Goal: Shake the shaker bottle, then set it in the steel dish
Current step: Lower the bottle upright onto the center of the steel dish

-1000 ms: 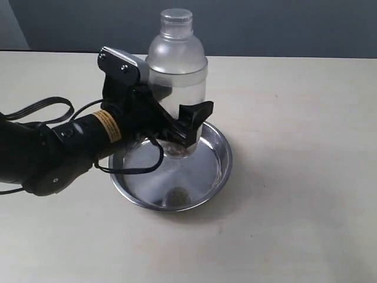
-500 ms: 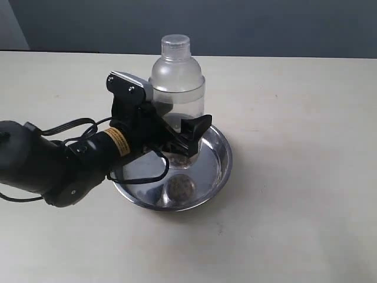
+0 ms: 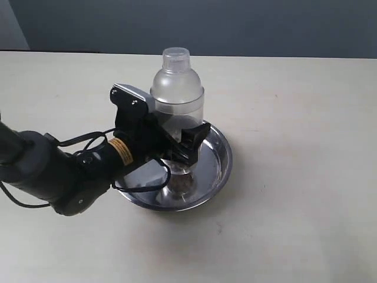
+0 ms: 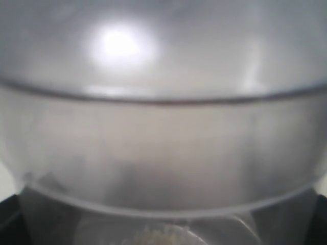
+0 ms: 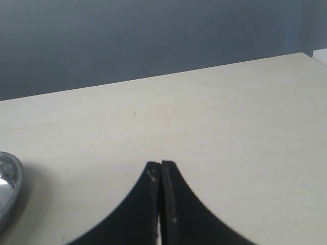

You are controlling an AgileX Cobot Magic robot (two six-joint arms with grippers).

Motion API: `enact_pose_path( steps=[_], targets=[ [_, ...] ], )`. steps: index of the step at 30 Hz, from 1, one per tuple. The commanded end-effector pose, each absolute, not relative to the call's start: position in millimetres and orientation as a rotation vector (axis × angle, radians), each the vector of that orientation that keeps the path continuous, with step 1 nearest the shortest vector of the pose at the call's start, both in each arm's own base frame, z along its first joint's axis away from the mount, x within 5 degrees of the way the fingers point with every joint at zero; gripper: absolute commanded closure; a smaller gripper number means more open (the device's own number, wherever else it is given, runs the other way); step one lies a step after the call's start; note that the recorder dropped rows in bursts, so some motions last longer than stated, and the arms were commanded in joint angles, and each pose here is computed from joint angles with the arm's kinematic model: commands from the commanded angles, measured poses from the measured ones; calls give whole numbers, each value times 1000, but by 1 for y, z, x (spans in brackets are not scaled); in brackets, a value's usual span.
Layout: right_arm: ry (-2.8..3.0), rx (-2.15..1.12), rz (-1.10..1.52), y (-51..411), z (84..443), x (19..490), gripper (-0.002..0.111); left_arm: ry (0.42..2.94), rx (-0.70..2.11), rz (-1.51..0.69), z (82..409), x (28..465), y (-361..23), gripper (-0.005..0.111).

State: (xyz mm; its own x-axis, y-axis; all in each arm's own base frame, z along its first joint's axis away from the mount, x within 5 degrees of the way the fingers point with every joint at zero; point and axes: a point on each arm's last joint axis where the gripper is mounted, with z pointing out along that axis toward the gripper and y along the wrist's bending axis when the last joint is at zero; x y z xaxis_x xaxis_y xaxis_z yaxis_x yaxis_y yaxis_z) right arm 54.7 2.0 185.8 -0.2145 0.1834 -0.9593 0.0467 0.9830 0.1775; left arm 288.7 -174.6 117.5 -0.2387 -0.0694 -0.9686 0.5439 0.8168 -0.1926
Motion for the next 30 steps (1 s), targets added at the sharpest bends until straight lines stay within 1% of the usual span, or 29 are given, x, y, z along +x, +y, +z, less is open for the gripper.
enact_pose_path(
  steps=[1,7,8,10,14,15,17,19,27,29,30],
  targets=[
    [1775,171,121,2,186,55,109,1667,358,-609,117,290,-175,106],
    [1775,171,121,2,186,55,109,1656,392,-626,115,289,-175,105],
    [1775,171,121,2,186,55,109,1656,394,-628,115,289,-175,102],
    [1775,171,121,2,186,55,109,1658,396,-628,114,289,-175,93],
    [1775,171,121,2,186,55,109,1671,406,-625,111,290,-173,61],
    [1775,171,121,2,186,55,109,1678,401,-619,111,292,-170,44],
    [1775,171,121,2,186,55,109,1677,413,-623,110,292,-168,29],
    [1775,171,121,2,186,55,109,1672,453,-643,110,291,-170,27],
    [1775,171,121,2,186,55,109,1707,511,-679,106,287,-174,27],
    [1775,171,121,2,186,55,109,1712,519,-679,106,286,-174,23],
    [1775,171,121,2,186,55,109,1712,519,-679,106,286,-174,16]
  ],
)
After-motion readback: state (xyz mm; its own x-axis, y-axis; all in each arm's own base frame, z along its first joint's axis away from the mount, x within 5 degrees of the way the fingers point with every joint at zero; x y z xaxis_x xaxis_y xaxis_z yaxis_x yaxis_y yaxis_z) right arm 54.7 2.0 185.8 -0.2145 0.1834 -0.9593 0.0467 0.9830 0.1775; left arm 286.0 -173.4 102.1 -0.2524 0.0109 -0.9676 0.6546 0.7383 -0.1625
